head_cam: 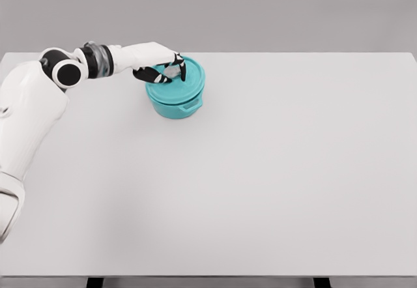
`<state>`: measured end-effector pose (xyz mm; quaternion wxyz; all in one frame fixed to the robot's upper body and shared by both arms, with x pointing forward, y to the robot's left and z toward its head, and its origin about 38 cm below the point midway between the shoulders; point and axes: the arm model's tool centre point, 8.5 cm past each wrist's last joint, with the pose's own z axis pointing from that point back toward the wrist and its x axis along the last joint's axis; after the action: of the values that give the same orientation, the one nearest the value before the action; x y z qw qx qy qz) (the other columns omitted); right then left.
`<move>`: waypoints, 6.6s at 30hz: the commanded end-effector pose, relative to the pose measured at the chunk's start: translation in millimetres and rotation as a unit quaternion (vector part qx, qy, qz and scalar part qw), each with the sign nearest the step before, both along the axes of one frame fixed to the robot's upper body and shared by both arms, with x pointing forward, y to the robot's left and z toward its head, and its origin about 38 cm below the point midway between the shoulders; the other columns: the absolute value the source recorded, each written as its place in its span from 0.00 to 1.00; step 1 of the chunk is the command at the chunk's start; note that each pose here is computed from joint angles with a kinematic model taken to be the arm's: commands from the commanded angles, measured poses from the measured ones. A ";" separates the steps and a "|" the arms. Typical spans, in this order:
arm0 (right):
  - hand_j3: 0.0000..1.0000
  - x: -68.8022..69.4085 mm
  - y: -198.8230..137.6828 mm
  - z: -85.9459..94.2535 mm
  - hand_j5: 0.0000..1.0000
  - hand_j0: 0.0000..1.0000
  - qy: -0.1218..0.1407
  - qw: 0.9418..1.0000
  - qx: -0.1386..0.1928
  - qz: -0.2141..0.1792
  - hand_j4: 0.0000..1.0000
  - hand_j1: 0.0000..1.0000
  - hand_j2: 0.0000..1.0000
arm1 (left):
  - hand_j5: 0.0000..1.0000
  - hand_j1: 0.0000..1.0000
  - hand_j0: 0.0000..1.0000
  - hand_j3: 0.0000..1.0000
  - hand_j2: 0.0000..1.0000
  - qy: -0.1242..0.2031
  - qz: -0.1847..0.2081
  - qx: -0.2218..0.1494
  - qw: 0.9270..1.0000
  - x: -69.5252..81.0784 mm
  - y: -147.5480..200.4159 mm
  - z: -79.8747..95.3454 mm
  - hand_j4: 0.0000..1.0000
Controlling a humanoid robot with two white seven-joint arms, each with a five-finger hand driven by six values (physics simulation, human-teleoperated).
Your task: Cover the pot with left arm
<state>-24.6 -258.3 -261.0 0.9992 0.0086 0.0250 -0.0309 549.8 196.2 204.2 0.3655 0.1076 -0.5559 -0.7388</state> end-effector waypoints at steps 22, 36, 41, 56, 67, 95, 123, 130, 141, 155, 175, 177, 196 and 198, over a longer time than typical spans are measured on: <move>1.00 -0.3 0.2 0.0 1.00 1.00 0.000 1.000 0.000 0.000 1.00 1.00 1.00 | 0.56 0.56 0.56 0.56 0.56 0.003 0.001 -0.003 1.000 0.0 -1.5 -1.4 0.56; 1.00 0.2 0.0 0.0 1.00 1.00 0.000 1.000 0.000 0.000 1.00 1.00 1.00 | 0.60 0.60 0.60 0.60 0.60 0.001 0.000 -0.003 1.000 -0.1 -1.6 -0.1 0.60; 1.00 -0.3 0.2 0.0 1.00 1.00 0.000 1.000 0.000 0.000 1.00 1.00 1.00 | 0.60 0.60 0.60 0.60 0.60 0.000 -0.001 -0.004 1.000 -0.3 -2.2 0.7 0.60; 1.00 -0.3 0.2 0.0 1.00 1.00 0.000 1.000 0.000 0.000 1.00 1.00 1.00 | 0.69 0.69 0.69 0.69 0.69 0.000 0.000 -0.004 1.000 -0.2 -1.4 0.9 0.69; 1.00 -0.3 0.2 0.0 1.00 1.00 0.000 1.000 0.000 0.000 1.00 1.00 1.00 | 0.69 0.69 0.69 0.69 0.69 0.000 0.000 -0.004 1.000 -0.5 -0.8 0.5 0.69; 1.00 0.2 0.0 0.0 1.00 1.00 0.000 1.000 0.000 0.000 1.00 1.00 1.00 | 0.74 0.74 0.74 0.74 0.74 -0.003 0.000 -0.005 1.000 -0.3 0.9 3.1 0.74; 1.00 -0.3 0.2 0.0 1.00 1.00 0.000 1.000 0.000 0.000 1.00 1.00 1.00 | 0.77 0.77 0.77 0.77 0.77 -0.021 -0.005 -0.004 1.000 -1.6 2.8 15.6 0.77; 1.00 -0.3 0.2 0.0 1.00 1.00 0.000 1.000 0.000 0.000 1.00 1.00 1.00 | 0.81 0.81 0.81 0.81 0.81 -0.022 -0.006 -0.005 1.000 -1.5 2.4 16.9 0.81; 1.00 -0.3 0.2 0.0 1.00 1.00 0.000 1.000 0.000 0.000 1.00 1.00 1.00 | 0.84 0.84 0.84 0.84 0.84 -0.021 -0.005 -0.004 1.000 -1.6 2.8 15.6 0.84; 1.00 0.2 0.0 0.0 1.00 1.00 0.000 1.000 0.000 0.000 1.00 1.00 1.00 | 0.85 0.85 0.85 0.85 0.85 -0.022 -0.005 0.001 1.000 -0.2 2.6 17.1 0.85; 1.00 -0.3 0.2 0.0 1.00 1.00 0.000 1.000 0.000 0.000 1.00 1.00 1.00 | 0.85 0.85 0.85 0.85 0.85 -0.023 -0.009 0.000 1.000 1.0 -4.7 18.5 0.85; 1.00 0.2 0.0 0.0 1.00 1.00 0.000 1.000 0.000 0.000 1.00 1.00 1.00 | 0.85 0.85 0.85 0.85 0.85 -0.023 -0.009 0.000 1.000 1.0 -4.7 18.5 0.85; 1.00 -0.3 0.2 0.0 1.00 1.00 0.000 1.000 0.000 0.000 1.00 1.00 1.00 | 0.85 0.85 0.85 0.85 0.85 -0.020 -0.005 0.003 1.000 3.9 -4.7 18.0 0.85; 1.00 -0.3 0.2 0.0 1.00 1.00 0.000 1.000 0.000 0.000 1.00 1.00 1.00 | 0.87 0.87 0.87 0.87 0.87 -0.021 -0.005 0.004 1.000 3.9 -4.2 18.4 0.87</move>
<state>-24.5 -258.3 -261.0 0.9992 0.0086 0.0250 -0.0309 553.4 191.8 221.8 0.3477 0.1223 -0.5586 -0.7430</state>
